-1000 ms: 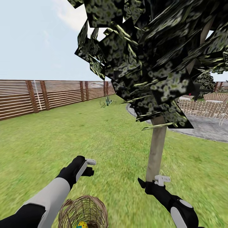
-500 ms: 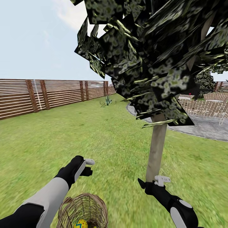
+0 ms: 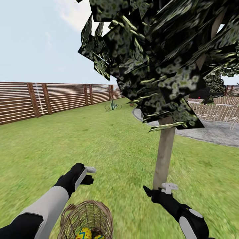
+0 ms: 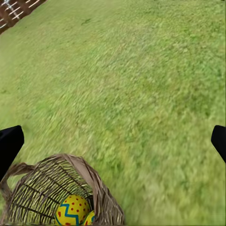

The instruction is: Take the three Easter eggs out of the wicker basket on the lawn in the garden, then place them on the lawn next to a single tree (choose any tree) so that all three eggs are next to the same tree and none are left in the basket.

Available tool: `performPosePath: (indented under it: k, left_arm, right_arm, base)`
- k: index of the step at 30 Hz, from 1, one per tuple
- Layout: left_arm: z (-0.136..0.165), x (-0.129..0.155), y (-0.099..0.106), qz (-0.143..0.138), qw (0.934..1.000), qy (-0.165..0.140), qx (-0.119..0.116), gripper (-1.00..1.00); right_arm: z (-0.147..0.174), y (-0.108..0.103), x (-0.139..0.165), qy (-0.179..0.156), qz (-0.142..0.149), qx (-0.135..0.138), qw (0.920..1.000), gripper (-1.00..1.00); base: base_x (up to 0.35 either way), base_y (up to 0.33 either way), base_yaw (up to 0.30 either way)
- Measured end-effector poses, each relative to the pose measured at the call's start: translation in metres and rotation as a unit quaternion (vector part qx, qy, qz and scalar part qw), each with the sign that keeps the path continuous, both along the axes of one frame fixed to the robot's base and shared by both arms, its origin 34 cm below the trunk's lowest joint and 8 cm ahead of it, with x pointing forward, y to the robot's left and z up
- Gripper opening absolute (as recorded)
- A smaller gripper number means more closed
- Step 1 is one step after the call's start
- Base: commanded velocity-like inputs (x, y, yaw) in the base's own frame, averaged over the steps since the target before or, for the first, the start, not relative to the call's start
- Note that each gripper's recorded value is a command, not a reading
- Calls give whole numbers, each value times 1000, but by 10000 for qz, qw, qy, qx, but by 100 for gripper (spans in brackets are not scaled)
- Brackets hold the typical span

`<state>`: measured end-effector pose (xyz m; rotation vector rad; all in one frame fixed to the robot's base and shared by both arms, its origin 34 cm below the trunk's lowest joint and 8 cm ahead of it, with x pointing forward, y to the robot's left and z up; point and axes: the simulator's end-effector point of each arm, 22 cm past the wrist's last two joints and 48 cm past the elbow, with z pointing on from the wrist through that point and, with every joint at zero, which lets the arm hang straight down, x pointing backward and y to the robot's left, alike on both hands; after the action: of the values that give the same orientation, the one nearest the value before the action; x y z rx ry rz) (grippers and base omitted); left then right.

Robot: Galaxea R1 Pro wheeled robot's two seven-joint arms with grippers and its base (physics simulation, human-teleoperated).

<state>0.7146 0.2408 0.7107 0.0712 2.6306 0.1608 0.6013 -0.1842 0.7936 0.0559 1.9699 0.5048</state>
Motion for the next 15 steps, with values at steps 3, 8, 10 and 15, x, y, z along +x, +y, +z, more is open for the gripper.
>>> performPosePath:
  k: [3,8,10,15]
  left_arm:
    - [-6,-1,0,1,10000,-1,0,100]
    - [-16,-2,1,1,10000,3,4,100]
    - [-20,-3,1,2,10000,5,5,100]
    - [-29,-4,0,1,10000,5,2,100]
  right_arm:
    - [4,10,-2,-165,232,135,9995,100]
    - [11,7,-5,-492,403,397,9972,100]
    - [7,5,-7,-517,401,442,9969,100]
    - [-2,2,-10,-540,393,474,9966,100]
  base:
    - [0,0,0]
    - [0,0,0]
    - [0,0,0]
    - [0,0,0]
